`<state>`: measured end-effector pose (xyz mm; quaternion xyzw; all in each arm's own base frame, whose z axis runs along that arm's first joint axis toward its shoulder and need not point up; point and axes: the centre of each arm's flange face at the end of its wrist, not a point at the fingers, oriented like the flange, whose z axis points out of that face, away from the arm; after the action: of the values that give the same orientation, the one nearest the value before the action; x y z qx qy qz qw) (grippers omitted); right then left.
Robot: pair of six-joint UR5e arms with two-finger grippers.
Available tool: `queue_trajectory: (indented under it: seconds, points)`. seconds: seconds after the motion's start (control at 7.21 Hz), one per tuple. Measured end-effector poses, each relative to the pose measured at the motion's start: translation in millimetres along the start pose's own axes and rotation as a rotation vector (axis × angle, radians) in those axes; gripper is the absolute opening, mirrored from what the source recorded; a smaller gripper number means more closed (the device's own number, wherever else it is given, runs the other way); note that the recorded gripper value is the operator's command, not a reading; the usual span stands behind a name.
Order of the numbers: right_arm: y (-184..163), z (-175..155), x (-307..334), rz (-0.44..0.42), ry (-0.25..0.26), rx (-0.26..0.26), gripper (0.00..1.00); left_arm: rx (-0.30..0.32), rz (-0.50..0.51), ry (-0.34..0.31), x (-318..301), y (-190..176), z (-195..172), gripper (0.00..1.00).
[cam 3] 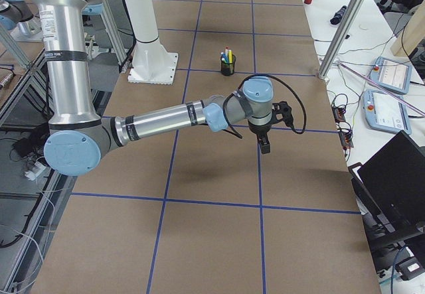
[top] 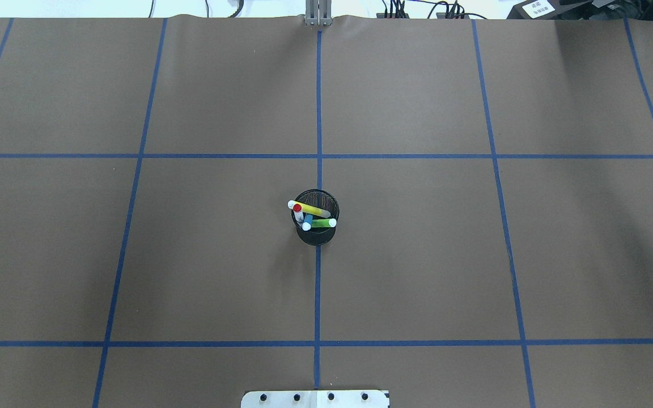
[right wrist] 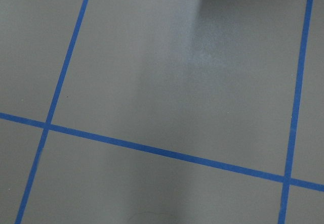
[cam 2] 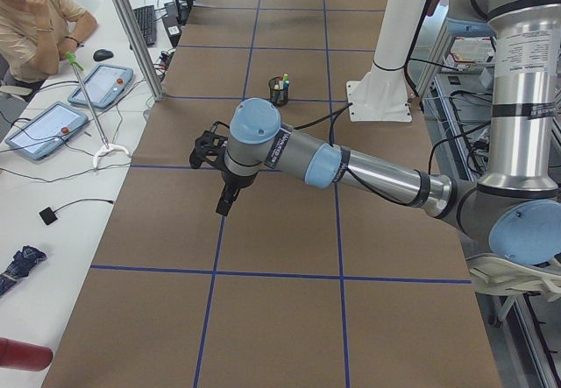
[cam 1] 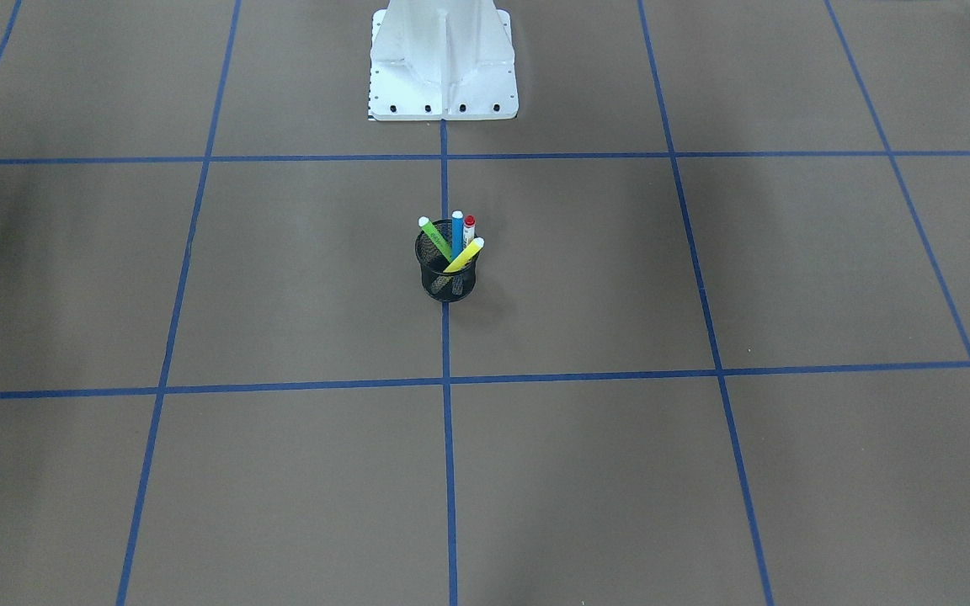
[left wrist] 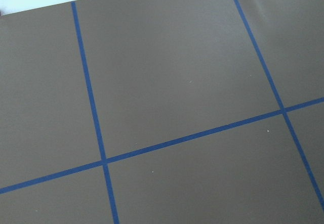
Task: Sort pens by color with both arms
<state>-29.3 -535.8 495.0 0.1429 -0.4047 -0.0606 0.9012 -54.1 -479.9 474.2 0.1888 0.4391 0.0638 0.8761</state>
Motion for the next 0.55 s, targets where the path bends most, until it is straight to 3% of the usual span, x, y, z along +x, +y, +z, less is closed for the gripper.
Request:
queue_trajectory:
  seconds: [0.28, 0.55]
  points:
    - [-10.9, -2.6, -25.5, 0.015, -0.013, 0.013, 1.0, 0.004, -0.091, 0.032, 45.6, -32.6, 7.6, 1.0]
    - [-16.3, -2.4, -53.4, 0.042, -0.032, 0.017, 1.0, -0.045, -0.144, 0.083, 116.2, -56.3, 38.2, 1.0]
